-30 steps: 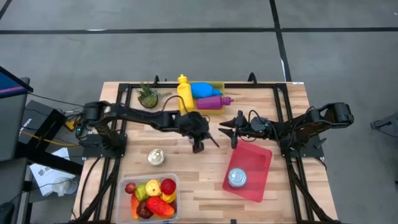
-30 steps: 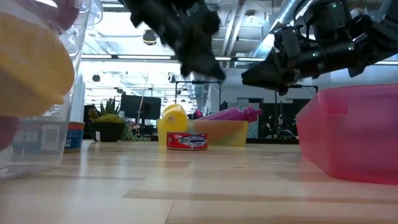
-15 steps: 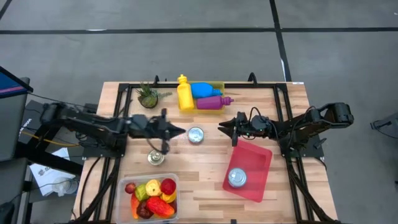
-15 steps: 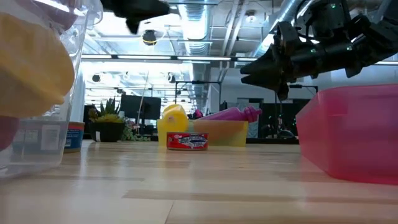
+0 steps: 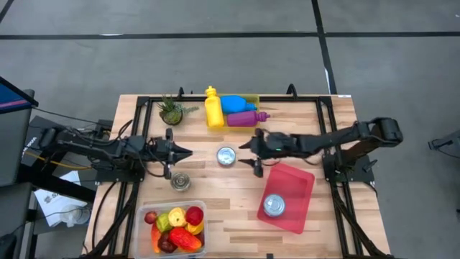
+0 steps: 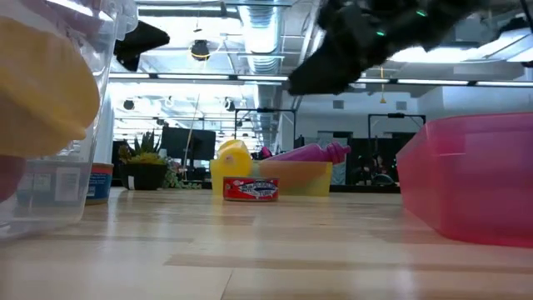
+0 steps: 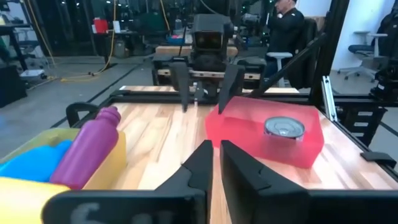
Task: Pick & Place Food Item
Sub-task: Put the red tuna can into the red bin
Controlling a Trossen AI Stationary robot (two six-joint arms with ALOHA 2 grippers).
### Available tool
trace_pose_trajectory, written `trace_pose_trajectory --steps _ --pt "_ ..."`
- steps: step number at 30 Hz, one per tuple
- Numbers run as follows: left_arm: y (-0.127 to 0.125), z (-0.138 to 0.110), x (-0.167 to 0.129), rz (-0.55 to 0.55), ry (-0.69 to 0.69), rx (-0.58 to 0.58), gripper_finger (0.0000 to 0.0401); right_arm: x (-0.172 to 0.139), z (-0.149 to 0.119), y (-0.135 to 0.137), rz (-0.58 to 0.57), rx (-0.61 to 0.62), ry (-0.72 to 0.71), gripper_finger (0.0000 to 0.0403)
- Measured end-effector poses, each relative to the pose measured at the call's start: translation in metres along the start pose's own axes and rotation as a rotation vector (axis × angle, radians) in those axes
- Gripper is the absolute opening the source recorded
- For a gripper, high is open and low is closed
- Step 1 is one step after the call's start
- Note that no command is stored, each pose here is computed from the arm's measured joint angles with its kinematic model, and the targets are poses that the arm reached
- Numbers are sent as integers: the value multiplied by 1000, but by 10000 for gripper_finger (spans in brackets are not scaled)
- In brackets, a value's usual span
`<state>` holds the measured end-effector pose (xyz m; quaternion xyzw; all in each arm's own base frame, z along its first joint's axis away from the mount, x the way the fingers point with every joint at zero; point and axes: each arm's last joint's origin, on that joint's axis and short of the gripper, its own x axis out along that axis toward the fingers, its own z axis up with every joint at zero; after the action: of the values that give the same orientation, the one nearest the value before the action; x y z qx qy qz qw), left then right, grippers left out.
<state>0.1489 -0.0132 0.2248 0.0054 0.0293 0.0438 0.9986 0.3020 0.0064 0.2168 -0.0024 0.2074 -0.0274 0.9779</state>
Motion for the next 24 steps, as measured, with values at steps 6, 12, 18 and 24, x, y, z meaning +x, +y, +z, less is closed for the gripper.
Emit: trace_pose_trajectory --steps 6,12,18,24 --pt "1 -14 -6 -1 16 3 79 46 25 6 -7 -192 356 313" --pt "1 -26 -6 -4 51 14 141 89 -6 20 22 -428 596 293" --pt "1 -36 -7 -3 72 16 181 103 -25 45 13 -591 608 241" --pt "1 -37 -7 -3 70 15 190 118 -40 52 -86 -686 610 177"
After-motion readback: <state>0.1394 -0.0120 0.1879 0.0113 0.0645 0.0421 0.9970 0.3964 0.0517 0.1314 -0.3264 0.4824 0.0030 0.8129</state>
